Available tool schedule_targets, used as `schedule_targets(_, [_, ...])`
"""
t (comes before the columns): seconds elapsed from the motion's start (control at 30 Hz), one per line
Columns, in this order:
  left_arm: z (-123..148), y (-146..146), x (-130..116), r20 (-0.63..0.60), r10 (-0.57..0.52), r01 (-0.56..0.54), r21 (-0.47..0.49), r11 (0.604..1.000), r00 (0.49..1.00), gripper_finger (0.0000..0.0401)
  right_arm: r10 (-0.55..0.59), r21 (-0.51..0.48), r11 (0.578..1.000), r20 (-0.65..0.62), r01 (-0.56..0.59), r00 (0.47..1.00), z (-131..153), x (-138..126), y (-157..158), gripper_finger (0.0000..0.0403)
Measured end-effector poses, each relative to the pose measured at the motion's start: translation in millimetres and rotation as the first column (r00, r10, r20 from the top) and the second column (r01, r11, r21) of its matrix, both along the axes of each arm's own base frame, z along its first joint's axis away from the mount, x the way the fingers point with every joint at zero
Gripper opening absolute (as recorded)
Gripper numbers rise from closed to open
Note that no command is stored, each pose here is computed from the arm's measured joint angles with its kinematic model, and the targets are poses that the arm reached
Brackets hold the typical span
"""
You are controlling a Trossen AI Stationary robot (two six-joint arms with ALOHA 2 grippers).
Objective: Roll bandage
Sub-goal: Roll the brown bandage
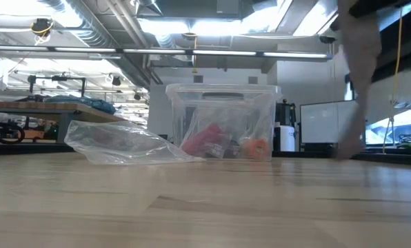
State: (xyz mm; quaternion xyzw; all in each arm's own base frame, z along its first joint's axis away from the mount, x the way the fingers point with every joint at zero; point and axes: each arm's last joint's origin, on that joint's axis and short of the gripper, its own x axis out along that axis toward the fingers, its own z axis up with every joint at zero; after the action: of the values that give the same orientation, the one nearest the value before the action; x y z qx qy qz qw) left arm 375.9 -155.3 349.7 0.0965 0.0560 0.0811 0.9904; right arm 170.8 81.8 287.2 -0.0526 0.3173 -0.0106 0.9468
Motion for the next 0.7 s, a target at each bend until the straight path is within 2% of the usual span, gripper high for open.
schedule_targets(0.2, [0.9, 0.0, 0.2, 0.009, -0.001, 0.001, 0.001, 1.0, 1.0, 0.0001, 0.05, 0.066, 0.996, 0.11, -0.058, 0.993, -0.5, -20.2, 0.7, 0.0229])
schedule_targets(0.43, [-0.1, 5.6, 2.6, 0.003, 0.015, -0.015, -0.006, 1.0, 1.0, 0.0001, 0.155, 0.096, 0.977, 0.282, -0.189, 0.947, -44.5, -19.7, 12.0, 0.0225])
schedule_targets(0.5, [-0.3, 5.5, 2.6, 0.001, 0.016, -0.016, -0.006, 1.0, 1.0, 0.0001, 0.157, 0.105, 0.974, 0.313, -0.198, 0.937, -54.9, -19.9, 12.4, 0.0222])
schedule_targets(0.6, [-0.7, 5.6, 2.5, -0.003, 0.016, -0.016, -0.004, 1.0, 1.0, 0.0001, 0.135, 0.117, 0.978, 0.288, -0.175, 0.948, -68.1, -22.3, 10.0, 0.0215])
schedule_targets(0.7, [-0.5, 5.6, 2.5, -0.001, 0.015, -0.015, -0.004, 1.0, 1.0, 0.0001, 0.097, 0.175, 0.972, 0.315, -0.158, 0.944, -78.2, -23.5, 8.9, 0.0208])
